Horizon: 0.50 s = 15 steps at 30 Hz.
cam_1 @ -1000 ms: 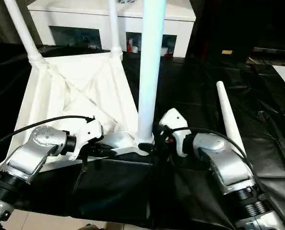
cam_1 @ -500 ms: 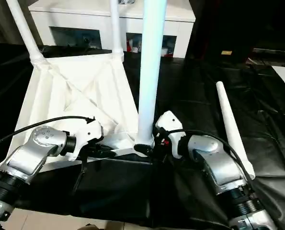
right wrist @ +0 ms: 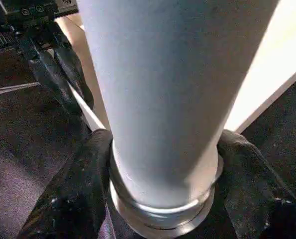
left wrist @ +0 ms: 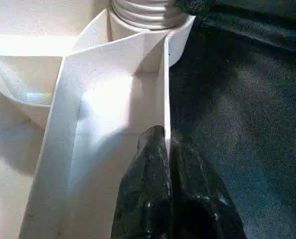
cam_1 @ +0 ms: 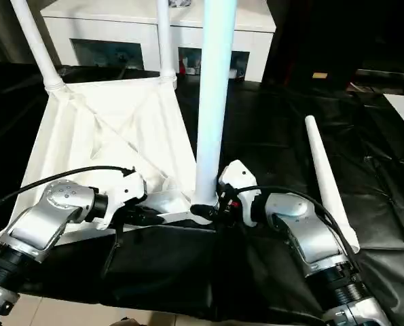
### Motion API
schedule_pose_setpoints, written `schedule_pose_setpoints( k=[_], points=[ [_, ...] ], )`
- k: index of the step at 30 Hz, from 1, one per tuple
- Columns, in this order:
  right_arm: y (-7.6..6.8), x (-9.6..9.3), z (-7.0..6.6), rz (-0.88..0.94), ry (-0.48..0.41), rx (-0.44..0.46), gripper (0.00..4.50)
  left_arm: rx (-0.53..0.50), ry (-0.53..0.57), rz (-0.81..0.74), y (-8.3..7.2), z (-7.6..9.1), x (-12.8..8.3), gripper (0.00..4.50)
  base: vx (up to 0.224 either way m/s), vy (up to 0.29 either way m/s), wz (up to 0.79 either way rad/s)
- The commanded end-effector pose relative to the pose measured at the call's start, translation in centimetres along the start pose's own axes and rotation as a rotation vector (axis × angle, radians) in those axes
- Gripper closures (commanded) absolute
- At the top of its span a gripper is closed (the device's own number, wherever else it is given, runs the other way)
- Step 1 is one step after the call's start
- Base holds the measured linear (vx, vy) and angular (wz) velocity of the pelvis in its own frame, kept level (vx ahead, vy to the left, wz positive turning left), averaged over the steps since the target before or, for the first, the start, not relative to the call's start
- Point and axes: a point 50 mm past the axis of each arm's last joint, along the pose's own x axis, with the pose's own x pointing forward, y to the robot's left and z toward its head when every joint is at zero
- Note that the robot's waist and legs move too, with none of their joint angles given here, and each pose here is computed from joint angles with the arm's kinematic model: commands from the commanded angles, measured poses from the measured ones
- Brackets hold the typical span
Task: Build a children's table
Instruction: Rotate leg to tighten
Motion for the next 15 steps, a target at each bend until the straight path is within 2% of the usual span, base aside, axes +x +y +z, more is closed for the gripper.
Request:
schedule_pose_setpoints(
  k=[1, 10, 15],
  points=[
    [0.3, 0.0, -0.9, 0.013, 0.019, 0.029, 1.78, 0.033, -0.022, -0.074, -0.8, 0.8, 0.3, 4.5, 0.0, 0.0, 0.0],
    [0.3, 0.0, -2.7, -0.016, 0.015, 0.193, 1.8, 0.019, -0.033, -0.088, -0.9, 0.8, 0.3, 4.5, 0.0, 0.0, 0.0],
    [0.5, 0.1, -3.1, -0.006, 0.04, 0.179, 1.8, 0.021, -0.031, -0.088, -0.9, 0.8, 0.4, 4.5, 0.0, 0.0, 0.0]
  ],
)
